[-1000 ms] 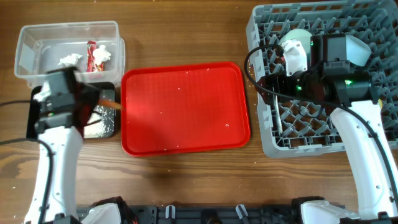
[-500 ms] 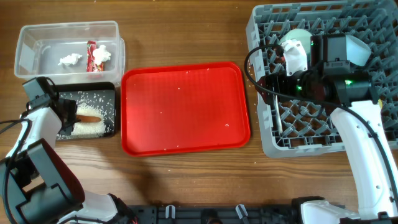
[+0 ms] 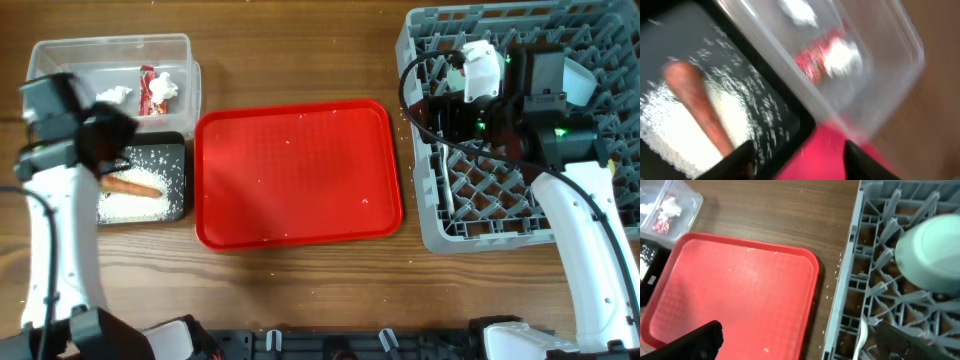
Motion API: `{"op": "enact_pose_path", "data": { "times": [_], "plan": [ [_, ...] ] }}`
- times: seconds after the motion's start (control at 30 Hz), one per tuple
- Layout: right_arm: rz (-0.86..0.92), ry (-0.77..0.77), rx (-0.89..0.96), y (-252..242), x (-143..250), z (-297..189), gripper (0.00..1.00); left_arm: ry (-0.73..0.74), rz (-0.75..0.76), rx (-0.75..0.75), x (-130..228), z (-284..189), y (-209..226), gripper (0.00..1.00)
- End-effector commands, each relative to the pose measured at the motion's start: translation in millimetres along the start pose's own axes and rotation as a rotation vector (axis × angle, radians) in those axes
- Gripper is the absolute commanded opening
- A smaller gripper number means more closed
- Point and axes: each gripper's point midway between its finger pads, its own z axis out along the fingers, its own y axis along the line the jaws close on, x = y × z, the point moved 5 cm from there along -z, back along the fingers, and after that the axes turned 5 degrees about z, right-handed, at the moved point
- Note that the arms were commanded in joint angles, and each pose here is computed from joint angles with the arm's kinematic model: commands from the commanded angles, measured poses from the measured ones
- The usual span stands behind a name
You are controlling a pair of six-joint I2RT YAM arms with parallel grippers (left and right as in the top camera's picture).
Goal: Sort waste into correct bins and load items into the dishwasher rack
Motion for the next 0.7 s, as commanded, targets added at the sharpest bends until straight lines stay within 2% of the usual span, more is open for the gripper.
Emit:
{"op": "enact_pose_path", "data": {
  "times": [0.0,0.03,0.07,0.17,0.23,0.3,0.43,0.53,0.67],
  "plan": [
    [0.110,0.070,-0.008,-0.5,13.0,1.5,1.00,0.197,0.356,0.031,61.9,-1.5,-34.9,0.72],
    [0.170,0.109,0.004,-4.4,21.1,-0.3,1.00,0.268,0.422,0.015,80.3,-4.5,-35.1,0.91],
    [0.235,0.149,0.020,-9.3,29.5,-2.7,1.00,0.366,0.483,-0.018,102.0,-10.9,-29.9,1.00],
    [0.355,0.238,0.066,-23.8,50.3,-14.7,1.00,0.517,0.501,-0.095,128.2,-27.1,-12.4,1.00],
    [0.340,0.251,0.115,-29.9,58.2,-28.6,1.00,0.523,0.504,-0.098,132.5,-39.4,-6.6,1.00],
    [0.298,0.206,0.163,-28.5,59.8,-48.4,1.00,0.454,0.517,-0.051,133.7,-53.8,-6.9,1.00],
    [0.170,-0.062,0.152,-9.2,61.8,-96.9,1.00,0.181,0.561,0.140,140.8,-96.1,-7.5,1.00],
    [0.132,-0.228,0.192,-3.8,88.5,-122.0,1.00,-0.008,0.575,0.280,152.6,-124.4,2.2,1.00],
    [0.122,-0.262,0.196,5.0,131.1,-139.9,1.00,-0.203,0.564,0.403,158.0,-164.9,17.4,1.00]
  ]
}}
